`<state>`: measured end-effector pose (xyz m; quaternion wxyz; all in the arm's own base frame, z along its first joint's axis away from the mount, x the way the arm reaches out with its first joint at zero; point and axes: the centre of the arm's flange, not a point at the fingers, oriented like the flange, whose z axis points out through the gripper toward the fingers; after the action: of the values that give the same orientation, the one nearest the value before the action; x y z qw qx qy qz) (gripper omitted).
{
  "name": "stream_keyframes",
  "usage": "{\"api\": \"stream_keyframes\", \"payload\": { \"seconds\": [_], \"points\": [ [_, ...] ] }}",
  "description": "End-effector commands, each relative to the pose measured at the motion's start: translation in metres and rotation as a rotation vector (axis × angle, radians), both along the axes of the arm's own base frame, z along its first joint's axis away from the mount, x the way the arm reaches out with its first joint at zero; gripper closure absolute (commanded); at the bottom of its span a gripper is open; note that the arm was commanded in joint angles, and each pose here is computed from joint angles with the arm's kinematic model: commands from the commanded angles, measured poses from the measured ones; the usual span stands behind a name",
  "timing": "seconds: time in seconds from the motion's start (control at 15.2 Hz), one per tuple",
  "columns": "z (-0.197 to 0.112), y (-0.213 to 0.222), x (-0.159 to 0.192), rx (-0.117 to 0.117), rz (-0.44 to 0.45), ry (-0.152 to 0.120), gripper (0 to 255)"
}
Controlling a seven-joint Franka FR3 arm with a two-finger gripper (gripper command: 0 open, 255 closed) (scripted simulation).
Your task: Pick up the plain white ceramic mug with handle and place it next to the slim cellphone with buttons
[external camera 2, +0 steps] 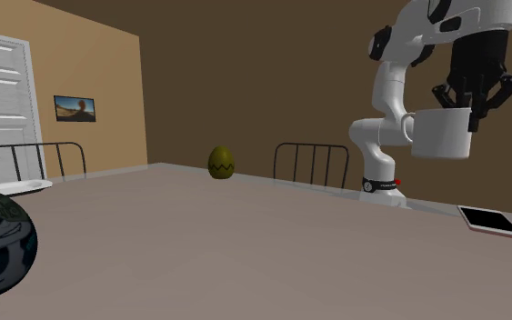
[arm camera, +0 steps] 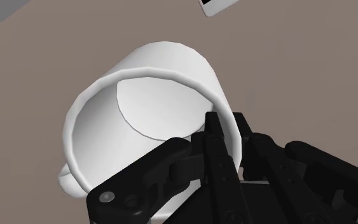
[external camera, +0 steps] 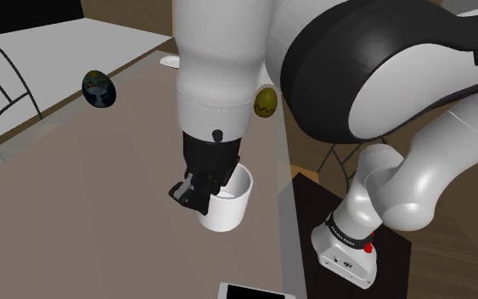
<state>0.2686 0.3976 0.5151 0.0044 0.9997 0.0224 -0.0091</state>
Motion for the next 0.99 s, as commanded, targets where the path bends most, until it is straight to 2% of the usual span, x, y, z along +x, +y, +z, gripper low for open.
{"api": "stream_keyframes", "payload": {
  "seconds": [0.0,0.92],
  "points": [
    [-0.009,0.002,-0.002,0.000,-0.001,0.000,255],
    [-0.083,0.002,-0.002,0.000,-0.001,0.000,255]
  ]
}}
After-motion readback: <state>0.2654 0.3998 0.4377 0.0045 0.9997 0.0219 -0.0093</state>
